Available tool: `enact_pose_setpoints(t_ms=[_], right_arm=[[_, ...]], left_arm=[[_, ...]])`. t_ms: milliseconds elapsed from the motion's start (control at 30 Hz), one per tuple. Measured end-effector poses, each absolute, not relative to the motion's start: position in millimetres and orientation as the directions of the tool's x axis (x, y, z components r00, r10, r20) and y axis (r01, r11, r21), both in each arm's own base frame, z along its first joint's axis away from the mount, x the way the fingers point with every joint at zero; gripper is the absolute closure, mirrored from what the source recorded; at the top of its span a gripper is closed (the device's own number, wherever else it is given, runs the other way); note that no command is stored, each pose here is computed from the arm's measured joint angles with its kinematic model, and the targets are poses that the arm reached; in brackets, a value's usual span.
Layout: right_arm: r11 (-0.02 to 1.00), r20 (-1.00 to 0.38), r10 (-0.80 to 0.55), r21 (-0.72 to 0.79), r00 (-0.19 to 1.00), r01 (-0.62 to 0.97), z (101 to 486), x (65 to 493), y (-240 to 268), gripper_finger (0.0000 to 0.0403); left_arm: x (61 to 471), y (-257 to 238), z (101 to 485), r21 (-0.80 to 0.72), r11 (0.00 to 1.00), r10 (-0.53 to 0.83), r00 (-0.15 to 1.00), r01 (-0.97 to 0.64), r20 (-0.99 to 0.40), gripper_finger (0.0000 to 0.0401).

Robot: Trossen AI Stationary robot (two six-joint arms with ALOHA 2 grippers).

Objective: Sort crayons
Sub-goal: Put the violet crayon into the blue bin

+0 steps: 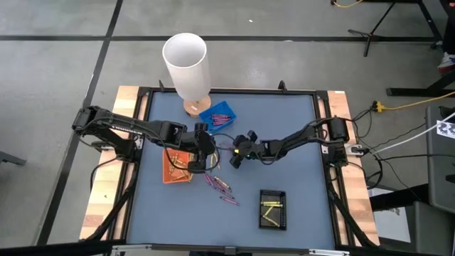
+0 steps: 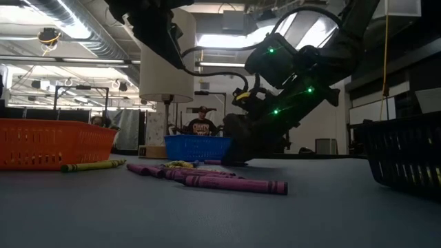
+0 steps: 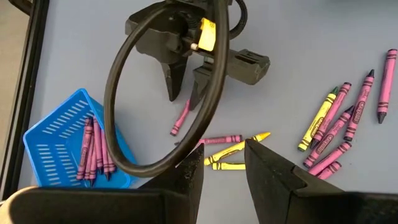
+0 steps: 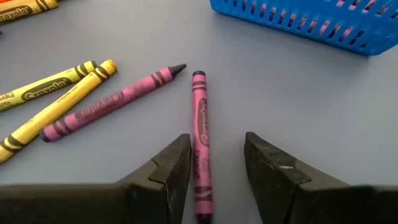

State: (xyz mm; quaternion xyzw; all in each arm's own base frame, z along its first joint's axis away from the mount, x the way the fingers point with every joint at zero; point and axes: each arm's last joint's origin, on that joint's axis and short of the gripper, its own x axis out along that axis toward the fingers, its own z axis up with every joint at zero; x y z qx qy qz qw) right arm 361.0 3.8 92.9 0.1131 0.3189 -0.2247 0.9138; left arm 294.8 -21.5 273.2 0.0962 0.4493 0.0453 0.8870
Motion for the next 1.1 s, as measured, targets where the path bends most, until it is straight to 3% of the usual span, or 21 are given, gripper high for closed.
enact_pose_setpoints(t_ms=[300,767,1100], right_arm=[[0.873,-0.634,-0.34,0.063,0.695,0.484,92.9,360.9,3.4,0.0259],[0.874,-0.631,-0.336,0.068,0.699,0.481,93.4,361.1,3.9,0.038],[0.874,-0.628,-0.337,0.068,0.701,0.481,95.1,362.8,3.5,0.0371]], left_arm=[[294.8,-21.5,273.2,0.211,0.978,0.166,0.592,0.006,-0.789,0.0303],[294.0,-21.5,272.5,0.177,0.984,0.162,0.584,-0.032,-0.796,0.0303],[287.2,-33.3,267.3,0.111,0.993,0.075,0.528,0.036,-0.846,0.0303]])
